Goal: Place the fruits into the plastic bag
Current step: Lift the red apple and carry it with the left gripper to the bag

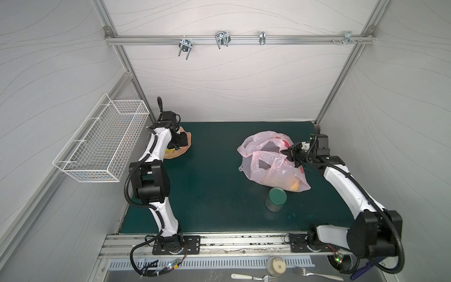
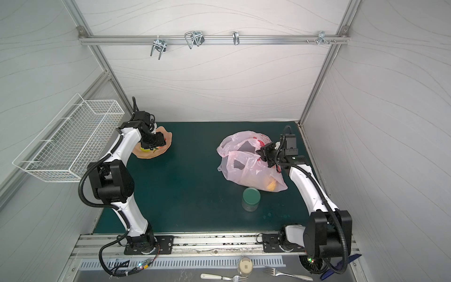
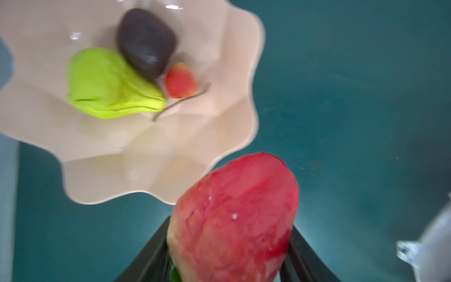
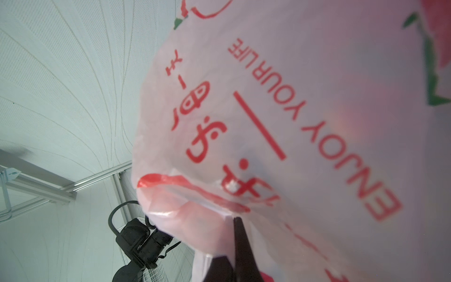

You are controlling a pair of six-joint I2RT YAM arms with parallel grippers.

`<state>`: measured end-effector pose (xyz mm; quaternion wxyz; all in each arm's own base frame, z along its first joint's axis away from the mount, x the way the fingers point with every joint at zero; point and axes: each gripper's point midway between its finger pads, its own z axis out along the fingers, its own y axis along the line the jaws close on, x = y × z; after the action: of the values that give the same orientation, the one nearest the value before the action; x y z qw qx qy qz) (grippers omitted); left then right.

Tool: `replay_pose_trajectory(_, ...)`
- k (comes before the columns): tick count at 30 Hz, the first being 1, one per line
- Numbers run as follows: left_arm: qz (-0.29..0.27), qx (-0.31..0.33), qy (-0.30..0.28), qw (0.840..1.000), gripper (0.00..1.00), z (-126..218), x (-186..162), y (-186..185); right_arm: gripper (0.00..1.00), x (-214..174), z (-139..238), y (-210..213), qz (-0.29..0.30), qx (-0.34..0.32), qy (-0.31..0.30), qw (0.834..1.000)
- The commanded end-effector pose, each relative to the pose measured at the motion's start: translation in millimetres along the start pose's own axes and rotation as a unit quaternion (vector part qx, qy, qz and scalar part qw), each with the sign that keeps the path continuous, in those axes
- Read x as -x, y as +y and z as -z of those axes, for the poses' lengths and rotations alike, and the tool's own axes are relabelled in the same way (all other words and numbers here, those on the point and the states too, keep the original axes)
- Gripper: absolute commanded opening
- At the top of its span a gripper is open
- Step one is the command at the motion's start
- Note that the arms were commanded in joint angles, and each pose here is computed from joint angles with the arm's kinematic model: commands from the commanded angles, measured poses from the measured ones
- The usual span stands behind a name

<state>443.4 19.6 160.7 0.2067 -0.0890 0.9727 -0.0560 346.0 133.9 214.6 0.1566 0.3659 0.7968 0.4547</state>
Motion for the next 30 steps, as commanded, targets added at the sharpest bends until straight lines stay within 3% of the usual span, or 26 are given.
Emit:
replay_pose_trajectory(1, -0.032, -0.087, -0.059, 0.994, 0.29, 35, 10, -54, 0.00, -7, 13, 15, 0.017, 0.012, -0.002, 1.000)
replay_pose_trajectory(7, -0.064, -0.196, -0.095, 0.974, 0.26, 75, -9, -127, 0.00, -13, 19, 21, 0.027, 0.012, -0.001, 1.000)
replay_pose_trajectory(14, -0.141, -0.292, -0.099, 0.941, 0.24, 99, -55, -210, 0.00, -18, 25, 25, 0.036, 0.013, 0.000, 0.999)
replay_pose_trajectory(20, -0.195, -0.304, -0.093, 0.928, 0.22, 93, -80, -254, 0.00, -23, 26, 28, 0.041, 0.011, 0.002, 0.999)
replay_pose_trajectory(30, -0.247, -0.340, -0.098, 0.902, 0.17, 83, -84, -333, 0.00, -30, 24, 29, 0.046, 0.006, 0.003, 0.999)
